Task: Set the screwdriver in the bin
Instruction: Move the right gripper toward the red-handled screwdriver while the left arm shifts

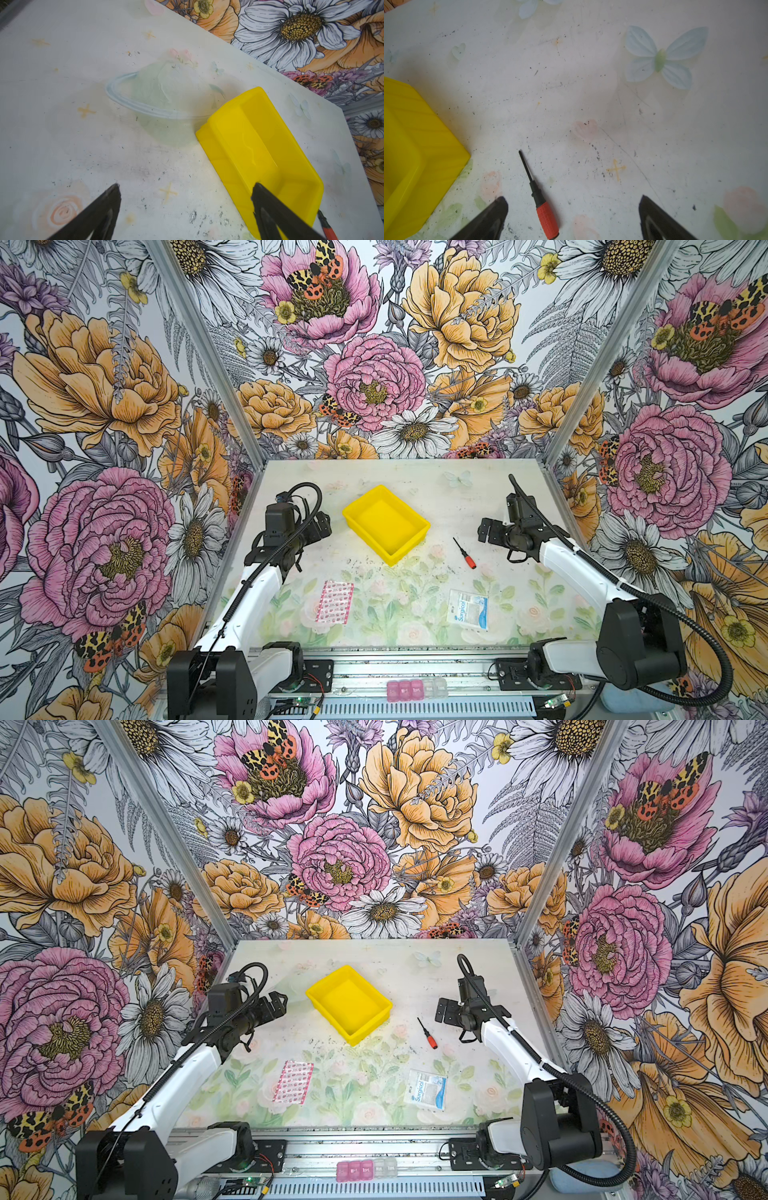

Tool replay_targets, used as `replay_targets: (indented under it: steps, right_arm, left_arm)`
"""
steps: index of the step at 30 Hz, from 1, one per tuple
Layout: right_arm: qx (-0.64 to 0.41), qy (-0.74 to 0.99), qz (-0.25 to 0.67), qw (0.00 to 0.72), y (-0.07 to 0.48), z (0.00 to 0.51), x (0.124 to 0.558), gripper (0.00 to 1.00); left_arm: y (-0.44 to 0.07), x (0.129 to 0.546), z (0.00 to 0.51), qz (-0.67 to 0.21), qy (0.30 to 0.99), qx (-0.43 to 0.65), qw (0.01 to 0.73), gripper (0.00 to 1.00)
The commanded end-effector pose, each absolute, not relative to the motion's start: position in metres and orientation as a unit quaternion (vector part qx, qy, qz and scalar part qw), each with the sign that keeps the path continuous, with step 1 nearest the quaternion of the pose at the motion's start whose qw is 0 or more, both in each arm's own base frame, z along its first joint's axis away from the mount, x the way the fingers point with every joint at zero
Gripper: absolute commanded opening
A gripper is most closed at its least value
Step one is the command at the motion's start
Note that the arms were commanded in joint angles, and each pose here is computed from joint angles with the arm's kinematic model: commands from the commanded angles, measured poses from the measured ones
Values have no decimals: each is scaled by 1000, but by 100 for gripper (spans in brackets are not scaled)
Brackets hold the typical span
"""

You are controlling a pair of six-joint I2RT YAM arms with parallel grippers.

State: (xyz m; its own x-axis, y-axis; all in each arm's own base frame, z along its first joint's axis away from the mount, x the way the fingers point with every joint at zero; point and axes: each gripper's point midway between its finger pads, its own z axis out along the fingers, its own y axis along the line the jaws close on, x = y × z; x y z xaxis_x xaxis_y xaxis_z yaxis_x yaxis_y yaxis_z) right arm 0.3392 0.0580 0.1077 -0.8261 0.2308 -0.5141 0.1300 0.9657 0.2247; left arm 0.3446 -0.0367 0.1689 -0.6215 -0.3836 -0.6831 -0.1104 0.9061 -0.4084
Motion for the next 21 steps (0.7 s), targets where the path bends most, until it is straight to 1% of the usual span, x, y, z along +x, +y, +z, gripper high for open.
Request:
replay_targets:
  steps: [1,8,15,18,21]
  right_arm:
    - [72,960,108,249,73,101,329,99]
    - [4,971,100,217,92,90,321,99]
    - [-36,977,70,200,100,78,322,99]
    - [-46,979,67,186,104,69,324,97]
    - [-56,982,62,171,109,59,324,91]
  left_arm:
    - [-61,340,177,-213,891,-98,389,99]
    - [-83,329,173,-237,895,-70,372,99]
    - [-65,325,166,-195,899,-94,381,99]
    - [-64,325,168,-192,898,-93,386,99]
    - [-64,325,168,-193,898,-91,386,99]
